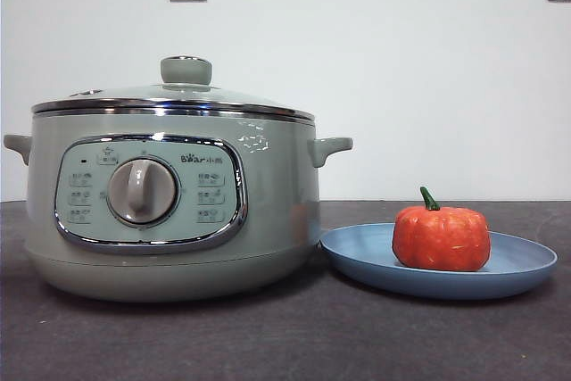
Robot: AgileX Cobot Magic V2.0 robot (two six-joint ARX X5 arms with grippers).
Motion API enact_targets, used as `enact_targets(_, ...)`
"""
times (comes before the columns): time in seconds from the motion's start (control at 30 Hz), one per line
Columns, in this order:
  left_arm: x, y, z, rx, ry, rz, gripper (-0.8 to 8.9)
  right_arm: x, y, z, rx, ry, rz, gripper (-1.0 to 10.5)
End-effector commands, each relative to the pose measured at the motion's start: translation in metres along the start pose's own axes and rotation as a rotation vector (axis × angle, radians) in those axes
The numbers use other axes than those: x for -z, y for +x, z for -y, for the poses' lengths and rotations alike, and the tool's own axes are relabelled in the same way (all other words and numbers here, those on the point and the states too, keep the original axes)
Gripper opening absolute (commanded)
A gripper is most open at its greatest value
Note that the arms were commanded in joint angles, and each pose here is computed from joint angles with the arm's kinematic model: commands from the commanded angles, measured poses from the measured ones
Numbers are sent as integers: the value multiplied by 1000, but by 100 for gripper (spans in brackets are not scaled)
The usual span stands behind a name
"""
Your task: Take the pumpkin out from the steamer,put the pumpkin in the blue plate,close the lid
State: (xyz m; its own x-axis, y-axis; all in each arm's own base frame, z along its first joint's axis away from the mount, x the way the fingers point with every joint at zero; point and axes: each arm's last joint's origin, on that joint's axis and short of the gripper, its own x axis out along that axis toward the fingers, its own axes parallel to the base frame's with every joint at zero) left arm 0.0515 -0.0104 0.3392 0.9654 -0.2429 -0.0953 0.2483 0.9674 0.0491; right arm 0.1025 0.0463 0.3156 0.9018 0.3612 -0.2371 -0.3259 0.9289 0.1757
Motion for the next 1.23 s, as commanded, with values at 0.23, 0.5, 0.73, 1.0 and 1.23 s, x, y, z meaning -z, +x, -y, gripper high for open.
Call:
enact_targets(0.23,67,29,-14,-178,-40,-35,-3,0,0,0,1,10,5,-17)
enact_targets(0.5,130,49,-15,-185,-98,-48,-3,0,0,0,1,10,4,-17)
enact_targets(0.73,160,52,-14,-188,-127,-40,-3,0,0,0,2,10,4,-17)
enact_targets(1.0,175,54,-14,-193,-149,-65,-3,0,0,0,2,10,3,-17)
enact_targets(1.23,188,58,-14,-195,-200,-81,-3,1,0,0,3,9,-5,-17)
